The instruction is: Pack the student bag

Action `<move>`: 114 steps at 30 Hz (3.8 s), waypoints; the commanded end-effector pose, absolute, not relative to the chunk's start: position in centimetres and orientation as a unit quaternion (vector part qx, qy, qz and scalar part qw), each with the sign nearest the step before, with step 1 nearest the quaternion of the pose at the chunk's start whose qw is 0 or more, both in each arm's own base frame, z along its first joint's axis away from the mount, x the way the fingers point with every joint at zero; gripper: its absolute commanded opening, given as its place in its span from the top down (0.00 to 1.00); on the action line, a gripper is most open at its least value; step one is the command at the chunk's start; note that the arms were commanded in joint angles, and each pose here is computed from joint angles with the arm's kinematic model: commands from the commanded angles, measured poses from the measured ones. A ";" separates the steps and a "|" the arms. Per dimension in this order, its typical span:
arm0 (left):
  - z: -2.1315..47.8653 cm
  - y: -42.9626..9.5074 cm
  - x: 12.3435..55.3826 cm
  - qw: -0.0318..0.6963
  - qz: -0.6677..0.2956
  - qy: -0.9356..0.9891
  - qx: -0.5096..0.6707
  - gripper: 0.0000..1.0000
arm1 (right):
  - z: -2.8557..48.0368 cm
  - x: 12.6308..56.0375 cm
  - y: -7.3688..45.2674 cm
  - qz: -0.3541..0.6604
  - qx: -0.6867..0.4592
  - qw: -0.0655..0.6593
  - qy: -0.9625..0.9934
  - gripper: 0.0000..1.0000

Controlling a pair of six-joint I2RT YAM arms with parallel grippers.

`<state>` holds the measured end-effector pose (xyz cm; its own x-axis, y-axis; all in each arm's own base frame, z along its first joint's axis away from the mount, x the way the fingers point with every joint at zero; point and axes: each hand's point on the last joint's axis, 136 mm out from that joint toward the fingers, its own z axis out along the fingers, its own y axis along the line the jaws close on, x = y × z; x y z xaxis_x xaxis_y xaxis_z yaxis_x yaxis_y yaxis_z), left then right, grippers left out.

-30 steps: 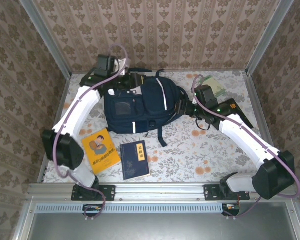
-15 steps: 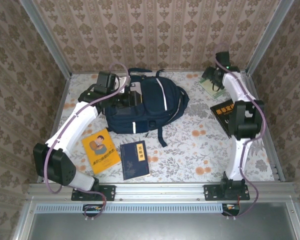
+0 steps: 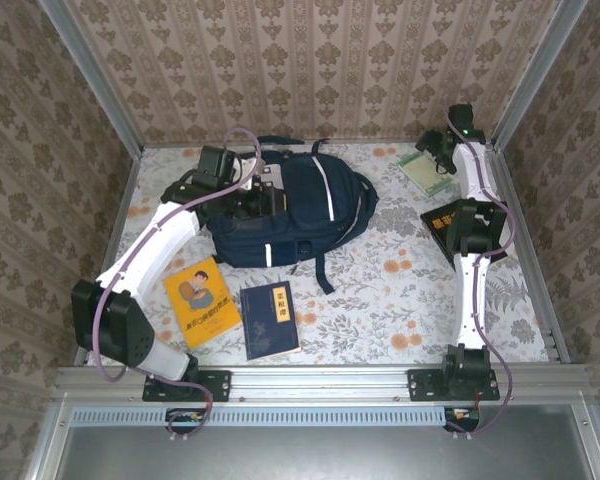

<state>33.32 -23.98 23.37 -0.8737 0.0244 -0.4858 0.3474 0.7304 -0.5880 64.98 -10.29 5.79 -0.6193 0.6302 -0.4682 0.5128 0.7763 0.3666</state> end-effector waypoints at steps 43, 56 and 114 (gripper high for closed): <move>24.3 -27.3 28.2 0.211 -0.409 0.876 0.146 0.43 | -0.2 45.9 4.6 0.034 0.150 0.053 0.987 0.83; 25.0 -29.5 27.8 0.215 -0.415 0.867 0.173 0.43 | 0.8 35.7 7.1 0.017 0.145 0.042 0.988 0.84; 1.7 -31.1 16.1 -0.096 -0.298 0.938 0.148 0.45 | 3.0 25.5 22.0 0.346 0.047 -0.003 0.937 0.33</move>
<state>16.48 -31.17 3.35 -0.9427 0.3301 0.0473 0.2363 0.7613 -0.6037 27.69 19.76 2.84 -0.9901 0.1287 -0.0561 0.0766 0.8300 0.5524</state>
